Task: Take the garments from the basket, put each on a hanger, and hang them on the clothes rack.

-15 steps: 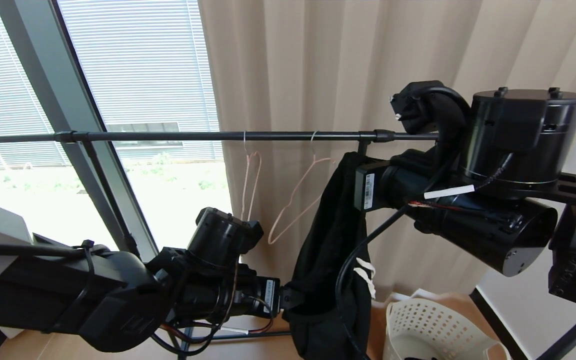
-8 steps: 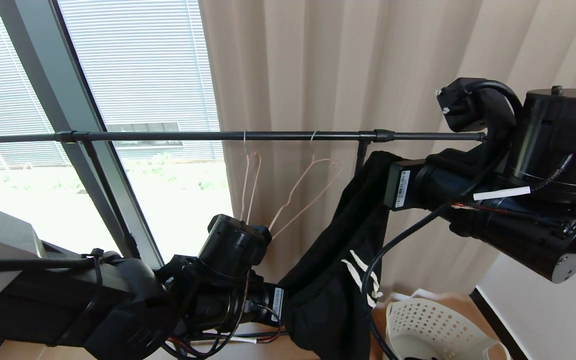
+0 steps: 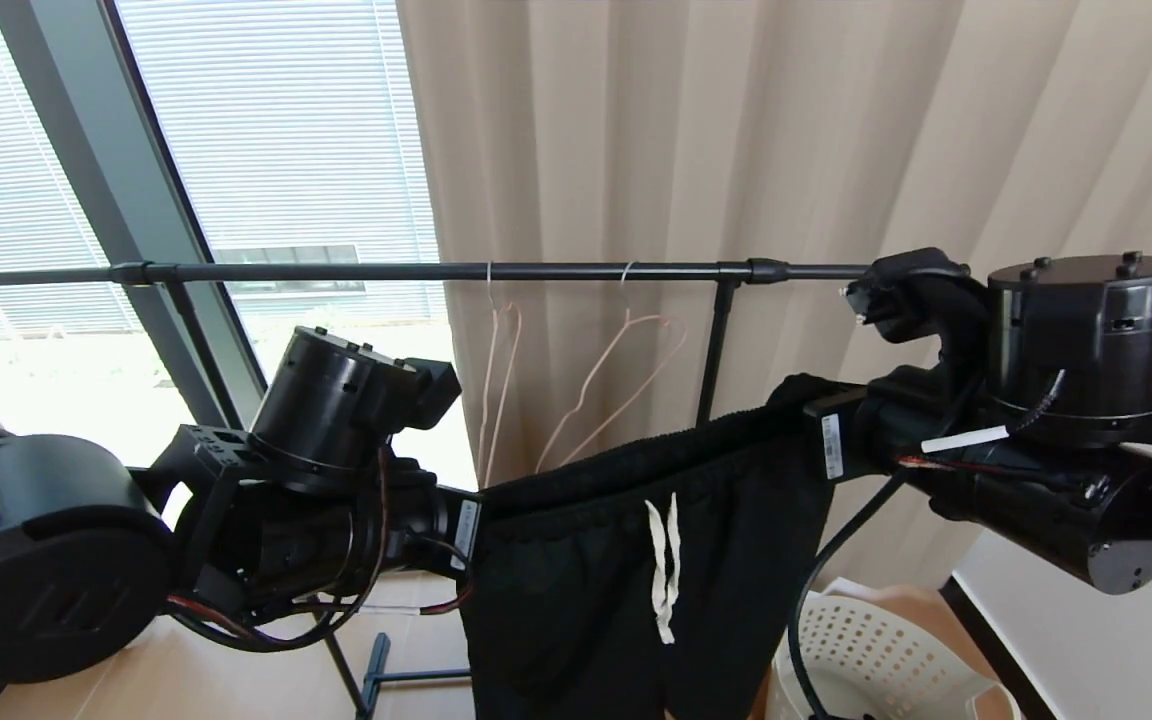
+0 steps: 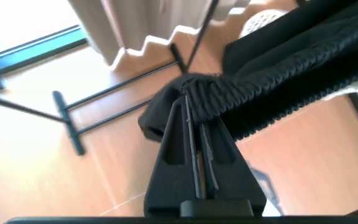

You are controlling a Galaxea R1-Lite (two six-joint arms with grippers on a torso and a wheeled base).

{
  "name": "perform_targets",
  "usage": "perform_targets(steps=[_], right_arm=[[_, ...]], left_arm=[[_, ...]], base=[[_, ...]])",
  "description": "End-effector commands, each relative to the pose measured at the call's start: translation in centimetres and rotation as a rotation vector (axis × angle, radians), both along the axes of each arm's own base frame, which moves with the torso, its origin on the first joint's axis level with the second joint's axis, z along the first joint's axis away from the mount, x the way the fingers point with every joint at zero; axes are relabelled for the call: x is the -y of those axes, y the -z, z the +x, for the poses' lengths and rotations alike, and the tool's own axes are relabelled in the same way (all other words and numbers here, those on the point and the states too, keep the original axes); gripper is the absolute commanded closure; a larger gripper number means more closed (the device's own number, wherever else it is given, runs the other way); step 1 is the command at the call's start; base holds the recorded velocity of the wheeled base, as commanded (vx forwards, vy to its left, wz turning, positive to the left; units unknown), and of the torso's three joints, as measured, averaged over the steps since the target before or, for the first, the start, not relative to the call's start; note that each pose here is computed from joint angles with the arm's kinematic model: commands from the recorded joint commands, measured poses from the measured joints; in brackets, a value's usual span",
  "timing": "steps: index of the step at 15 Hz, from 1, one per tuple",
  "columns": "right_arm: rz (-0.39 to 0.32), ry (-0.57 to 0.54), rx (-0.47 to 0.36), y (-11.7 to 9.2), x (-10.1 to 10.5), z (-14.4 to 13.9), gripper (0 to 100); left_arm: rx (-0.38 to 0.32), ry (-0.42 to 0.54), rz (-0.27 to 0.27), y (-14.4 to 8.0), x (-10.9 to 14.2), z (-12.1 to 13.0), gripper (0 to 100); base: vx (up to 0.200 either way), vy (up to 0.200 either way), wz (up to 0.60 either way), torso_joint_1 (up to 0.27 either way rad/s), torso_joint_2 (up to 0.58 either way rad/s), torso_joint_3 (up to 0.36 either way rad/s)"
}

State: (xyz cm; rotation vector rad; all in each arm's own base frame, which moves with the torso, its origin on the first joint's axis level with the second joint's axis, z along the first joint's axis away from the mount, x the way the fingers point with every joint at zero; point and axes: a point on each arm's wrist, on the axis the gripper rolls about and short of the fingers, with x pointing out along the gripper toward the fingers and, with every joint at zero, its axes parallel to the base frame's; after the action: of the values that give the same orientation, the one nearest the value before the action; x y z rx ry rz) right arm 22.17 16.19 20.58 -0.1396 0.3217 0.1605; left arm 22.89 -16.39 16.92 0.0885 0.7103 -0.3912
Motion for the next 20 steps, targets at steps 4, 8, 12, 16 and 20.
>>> perform_targets(steps=[4,8,12,16,20], right_arm=[[-0.047,-0.036,-0.060,2.9,-0.8,-0.9,100],[-0.036,-0.035,-0.045,2.3,-0.6,-1.2,100],[-0.014,-0.022,-0.059,2.6,0.1,-2.0,100],[-0.024,-0.023,-0.072,3.1,0.6,-2.5,100],[-0.027,-0.023,-0.077,3.3,1.1,-3.0,100]], left_arm=[[0.057,-0.010,0.042,-2.9,-1.7,0.2,100],[0.065,-0.005,0.058,-4.1,-2.9,-1.3,100],[0.028,-0.045,0.076,-3.0,-4.8,-2.1,100],[0.040,-0.036,0.057,-3.4,-4.7,-2.1,100],[0.061,-0.037,0.044,-3.9,-4.2,-1.2,100]], base=[[0.000,0.000,0.00,0.000,0.00,0.000],[0.000,0.000,0.00,0.000,0.00,0.000],[0.000,0.000,0.00,0.000,0.00,0.000],[0.000,0.000,0.00,0.000,0.00,0.000],[0.000,0.000,0.00,0.000,0.00,0.000]])
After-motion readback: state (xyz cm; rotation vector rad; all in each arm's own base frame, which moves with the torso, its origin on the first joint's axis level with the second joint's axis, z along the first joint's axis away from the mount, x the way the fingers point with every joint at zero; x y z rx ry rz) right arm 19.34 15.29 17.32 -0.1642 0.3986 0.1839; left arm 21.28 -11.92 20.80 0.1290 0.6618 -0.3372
